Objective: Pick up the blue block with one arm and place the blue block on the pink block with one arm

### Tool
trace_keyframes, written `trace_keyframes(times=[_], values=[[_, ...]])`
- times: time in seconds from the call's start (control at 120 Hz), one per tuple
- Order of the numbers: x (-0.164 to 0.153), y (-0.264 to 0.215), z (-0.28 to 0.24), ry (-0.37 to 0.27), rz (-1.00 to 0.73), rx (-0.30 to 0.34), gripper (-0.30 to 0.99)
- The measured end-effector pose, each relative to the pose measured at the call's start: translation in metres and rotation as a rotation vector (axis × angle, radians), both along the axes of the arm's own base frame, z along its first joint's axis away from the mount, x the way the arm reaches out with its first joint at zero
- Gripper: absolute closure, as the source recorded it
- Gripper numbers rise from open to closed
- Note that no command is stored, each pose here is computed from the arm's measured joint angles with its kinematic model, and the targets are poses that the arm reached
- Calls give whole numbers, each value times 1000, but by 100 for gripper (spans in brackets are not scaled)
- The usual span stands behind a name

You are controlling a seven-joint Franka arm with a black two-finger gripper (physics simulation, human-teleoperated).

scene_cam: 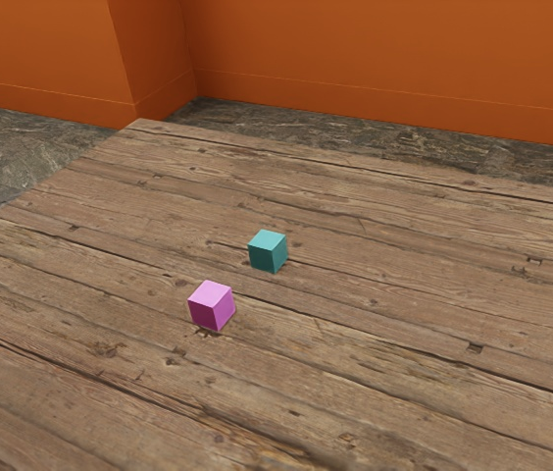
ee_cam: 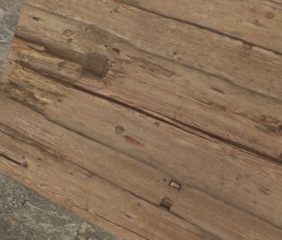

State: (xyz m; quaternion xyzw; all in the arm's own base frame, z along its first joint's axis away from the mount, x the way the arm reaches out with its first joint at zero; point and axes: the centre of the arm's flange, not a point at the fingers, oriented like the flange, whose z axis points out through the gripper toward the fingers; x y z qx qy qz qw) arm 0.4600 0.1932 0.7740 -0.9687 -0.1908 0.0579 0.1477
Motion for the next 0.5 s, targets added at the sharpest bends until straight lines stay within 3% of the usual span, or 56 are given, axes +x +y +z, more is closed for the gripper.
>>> trace_keyframes(times=[0.2, 0.275, 0.358, 0.5], values=[[-1, 8, -2, -5, 7, -12, 0], [68, -2, -69, 48, -77, -80, 0], [146, -59, -147, 87, -223, -131, 0], [225, -110, -251, 79, -340, -173, 0]])
